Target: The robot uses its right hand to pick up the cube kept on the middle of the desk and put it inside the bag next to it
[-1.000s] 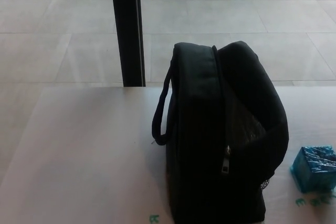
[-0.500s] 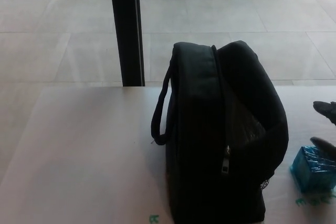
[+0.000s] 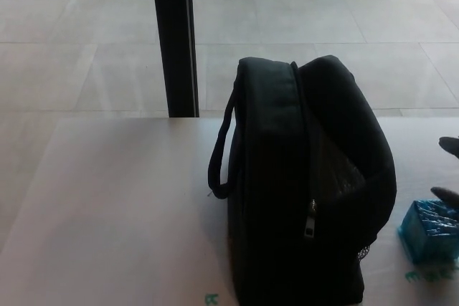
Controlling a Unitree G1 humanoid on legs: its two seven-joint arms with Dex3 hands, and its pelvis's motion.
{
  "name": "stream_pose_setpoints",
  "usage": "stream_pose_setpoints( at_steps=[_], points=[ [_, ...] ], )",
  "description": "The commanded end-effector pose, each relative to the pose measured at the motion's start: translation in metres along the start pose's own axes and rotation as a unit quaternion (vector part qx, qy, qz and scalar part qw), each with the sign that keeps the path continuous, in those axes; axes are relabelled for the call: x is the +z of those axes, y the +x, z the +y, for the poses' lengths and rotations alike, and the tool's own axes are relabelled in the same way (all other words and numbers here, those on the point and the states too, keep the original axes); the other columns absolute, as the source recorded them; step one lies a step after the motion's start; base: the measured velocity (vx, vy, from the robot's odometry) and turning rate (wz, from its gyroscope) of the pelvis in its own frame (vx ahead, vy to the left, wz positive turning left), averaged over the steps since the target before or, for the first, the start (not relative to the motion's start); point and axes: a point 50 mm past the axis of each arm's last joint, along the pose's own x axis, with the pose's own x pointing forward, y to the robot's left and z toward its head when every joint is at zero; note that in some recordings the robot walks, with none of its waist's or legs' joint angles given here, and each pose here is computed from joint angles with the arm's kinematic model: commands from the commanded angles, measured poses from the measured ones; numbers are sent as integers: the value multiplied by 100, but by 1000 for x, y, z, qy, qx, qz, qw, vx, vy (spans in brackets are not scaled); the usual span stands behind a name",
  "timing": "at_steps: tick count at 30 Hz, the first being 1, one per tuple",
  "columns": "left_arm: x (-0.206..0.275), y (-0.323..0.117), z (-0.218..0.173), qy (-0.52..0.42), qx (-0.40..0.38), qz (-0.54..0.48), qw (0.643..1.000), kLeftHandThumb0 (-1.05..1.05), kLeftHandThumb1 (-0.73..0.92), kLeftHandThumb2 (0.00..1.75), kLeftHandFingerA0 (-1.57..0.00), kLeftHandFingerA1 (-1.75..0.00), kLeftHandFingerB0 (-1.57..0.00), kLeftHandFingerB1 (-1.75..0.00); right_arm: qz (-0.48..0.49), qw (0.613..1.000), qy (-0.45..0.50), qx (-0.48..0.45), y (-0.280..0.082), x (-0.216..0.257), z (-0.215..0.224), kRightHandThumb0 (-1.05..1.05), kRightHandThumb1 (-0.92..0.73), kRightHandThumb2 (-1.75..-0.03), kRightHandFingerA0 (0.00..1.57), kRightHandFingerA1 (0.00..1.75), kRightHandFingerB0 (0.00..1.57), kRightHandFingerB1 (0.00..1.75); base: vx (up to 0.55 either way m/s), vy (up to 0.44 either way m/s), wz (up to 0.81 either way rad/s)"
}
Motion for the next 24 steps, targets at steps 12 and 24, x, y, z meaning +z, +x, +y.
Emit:
stream_pose_setpoints(
  at_steps=[12,24],
  points=[
    [-4,-2,0,1,-17,15,1000,-72,61,87,-15,-55,-9,-46,29,989,-99,104,-6,-15,26,-90,-45,-81,0,0,1,8,0,0,0],
    [0,1,-3,13,-22,17,1000,-69,76,62,-21,-53,-11,-38,65,993,-81,53,0,-40,25,-78,-37,-70,0,0,1,11,0,0,0]
  ],
)
